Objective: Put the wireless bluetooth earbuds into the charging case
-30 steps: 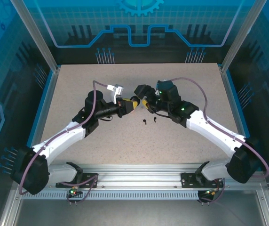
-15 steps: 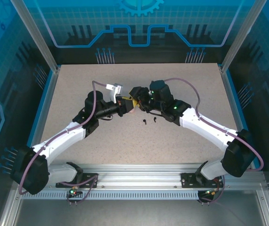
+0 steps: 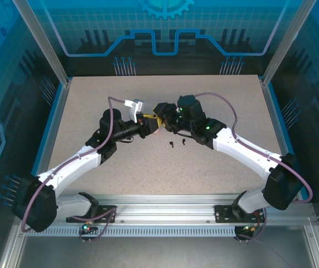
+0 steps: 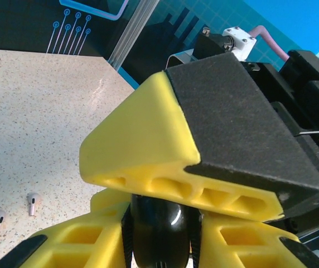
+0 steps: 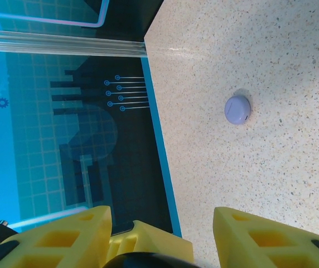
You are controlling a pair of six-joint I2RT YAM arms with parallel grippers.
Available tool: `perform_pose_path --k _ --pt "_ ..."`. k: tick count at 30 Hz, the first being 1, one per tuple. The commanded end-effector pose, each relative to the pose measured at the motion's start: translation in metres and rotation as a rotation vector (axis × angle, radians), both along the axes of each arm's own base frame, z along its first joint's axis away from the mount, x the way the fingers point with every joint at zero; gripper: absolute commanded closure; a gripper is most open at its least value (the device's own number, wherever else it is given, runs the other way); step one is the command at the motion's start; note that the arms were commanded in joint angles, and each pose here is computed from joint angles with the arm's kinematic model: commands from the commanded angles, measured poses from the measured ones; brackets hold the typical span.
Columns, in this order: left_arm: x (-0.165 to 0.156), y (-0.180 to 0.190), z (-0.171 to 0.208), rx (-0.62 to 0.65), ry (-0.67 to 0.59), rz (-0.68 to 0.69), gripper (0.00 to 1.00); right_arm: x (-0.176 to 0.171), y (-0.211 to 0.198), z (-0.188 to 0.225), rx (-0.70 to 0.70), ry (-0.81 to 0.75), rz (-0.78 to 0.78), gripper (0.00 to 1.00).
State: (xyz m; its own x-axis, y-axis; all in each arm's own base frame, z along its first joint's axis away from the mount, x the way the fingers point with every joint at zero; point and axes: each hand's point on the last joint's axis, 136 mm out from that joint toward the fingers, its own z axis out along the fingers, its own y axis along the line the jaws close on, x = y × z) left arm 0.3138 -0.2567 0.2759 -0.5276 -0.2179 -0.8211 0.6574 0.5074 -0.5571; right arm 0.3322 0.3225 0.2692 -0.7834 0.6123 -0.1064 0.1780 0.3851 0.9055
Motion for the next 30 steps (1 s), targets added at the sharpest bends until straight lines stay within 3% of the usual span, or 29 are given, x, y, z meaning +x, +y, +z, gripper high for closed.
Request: perform_pose_path --k 1,8,12,13,16,18,24,30 --pt "-0.001 0.003 0.01 -0.002 -0.059 0.015 0.66 0.004 -0.006 0.005 0.015 -0.012 -0.027 0.65" --pt "-0.001 -0.002 0.008 -0.012 -0.048 -0.013 0.78 0.003 -0.004 0.004 0.021 -0.01 -0.018 0.65" --pt "-0.002 -0.005 0.007 -0.017 -0.038 -0.033 1.0 0.005 -0.002 0.006 0.025 -0.019 -0.011 0.6" --pt "-0.002 -0.006 0.005 -0.019 -0.033 -0.034 1.0 0.006 -0.002 0.007 0.026 -0.021 -0.012 0.56" --pt "-0.002 -0.006 0.003 -0.026 -0.023 -0.034 1.0 0.01 -0.008 0.015 0.023 -0.052 -0.019 0.29" --pt "-0.003 -0.005 0.002 -0.027 -0.018 -0.03 1.0 0.013 -0.022 0.021 0.006 -0.084 -0.044 0.22" --pt "-0.006 -0.005 -0.005 -0.004 -0.002 -0.047 1.0 0.004 -0.084 0.024 -0.188 -0.194 -0.07 0.17" --pt "-0.008 -0.011 -0.006 0.008 0.017 -0.107 1.0 -0.017 -0.091 0.035 -0.354 -0.532 0.243 0.18"
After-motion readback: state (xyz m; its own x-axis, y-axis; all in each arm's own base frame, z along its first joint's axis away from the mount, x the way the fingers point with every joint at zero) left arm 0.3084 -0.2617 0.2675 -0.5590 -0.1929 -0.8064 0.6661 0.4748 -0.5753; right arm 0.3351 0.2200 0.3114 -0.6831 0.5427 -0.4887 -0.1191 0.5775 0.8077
